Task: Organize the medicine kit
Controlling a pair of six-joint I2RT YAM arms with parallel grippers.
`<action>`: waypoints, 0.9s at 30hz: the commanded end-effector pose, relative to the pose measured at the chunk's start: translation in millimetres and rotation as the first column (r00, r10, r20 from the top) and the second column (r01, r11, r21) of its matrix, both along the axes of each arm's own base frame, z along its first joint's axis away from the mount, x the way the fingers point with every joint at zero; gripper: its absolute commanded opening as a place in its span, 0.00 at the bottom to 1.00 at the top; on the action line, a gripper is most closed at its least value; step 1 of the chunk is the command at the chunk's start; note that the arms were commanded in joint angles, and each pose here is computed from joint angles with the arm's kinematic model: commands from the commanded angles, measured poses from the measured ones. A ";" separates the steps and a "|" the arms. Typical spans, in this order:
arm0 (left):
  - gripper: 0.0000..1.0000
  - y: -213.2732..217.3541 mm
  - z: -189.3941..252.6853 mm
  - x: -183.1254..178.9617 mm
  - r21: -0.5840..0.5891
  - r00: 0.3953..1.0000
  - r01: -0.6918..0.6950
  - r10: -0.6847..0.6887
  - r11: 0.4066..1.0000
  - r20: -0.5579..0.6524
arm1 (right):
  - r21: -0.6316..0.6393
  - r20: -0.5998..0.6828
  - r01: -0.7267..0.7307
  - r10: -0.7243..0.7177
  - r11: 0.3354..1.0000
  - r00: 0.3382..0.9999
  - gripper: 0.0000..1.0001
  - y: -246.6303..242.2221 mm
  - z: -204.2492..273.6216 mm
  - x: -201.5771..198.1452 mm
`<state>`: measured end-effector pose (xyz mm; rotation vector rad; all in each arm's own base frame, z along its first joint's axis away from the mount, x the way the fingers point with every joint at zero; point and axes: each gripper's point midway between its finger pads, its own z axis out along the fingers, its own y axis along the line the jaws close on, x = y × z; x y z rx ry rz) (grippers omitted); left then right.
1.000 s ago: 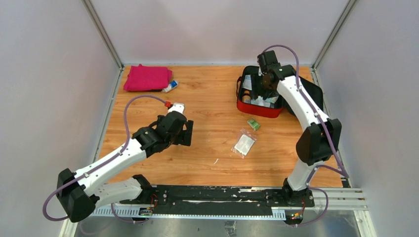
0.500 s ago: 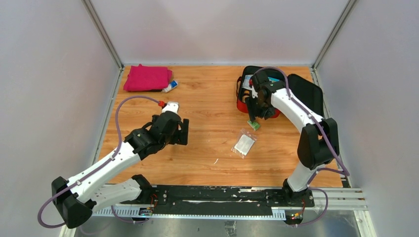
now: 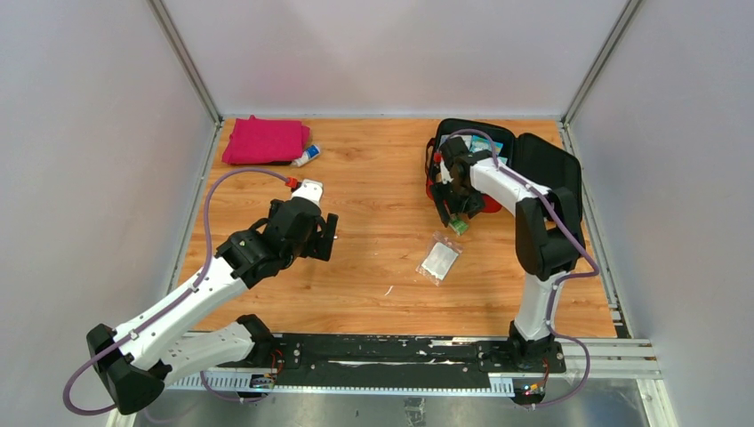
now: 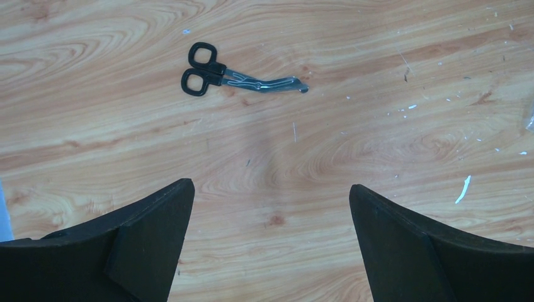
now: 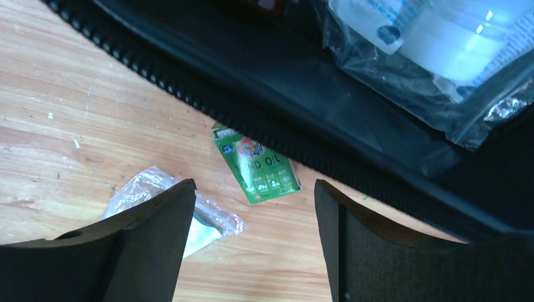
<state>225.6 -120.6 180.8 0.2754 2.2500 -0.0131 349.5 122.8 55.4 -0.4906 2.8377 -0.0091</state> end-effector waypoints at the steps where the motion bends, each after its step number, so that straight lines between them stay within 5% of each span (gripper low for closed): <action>1: 1.00 6.5 6.0 2.1 0.024 1.000 -0.012 0.011 1.000 0.017 | -0.010 -0.005 -0.072 0.072 0.997 0.997 0.73 3.9 -7.9 6.8; 27: 1.00 3.6 1.9 3.7 0.024 1.000 -0.007 0.007 1.000 0.010 | 0.079 -0.043 -0.086 0.090 0.993 0.995 0.48 17.4 -31.7 -6.5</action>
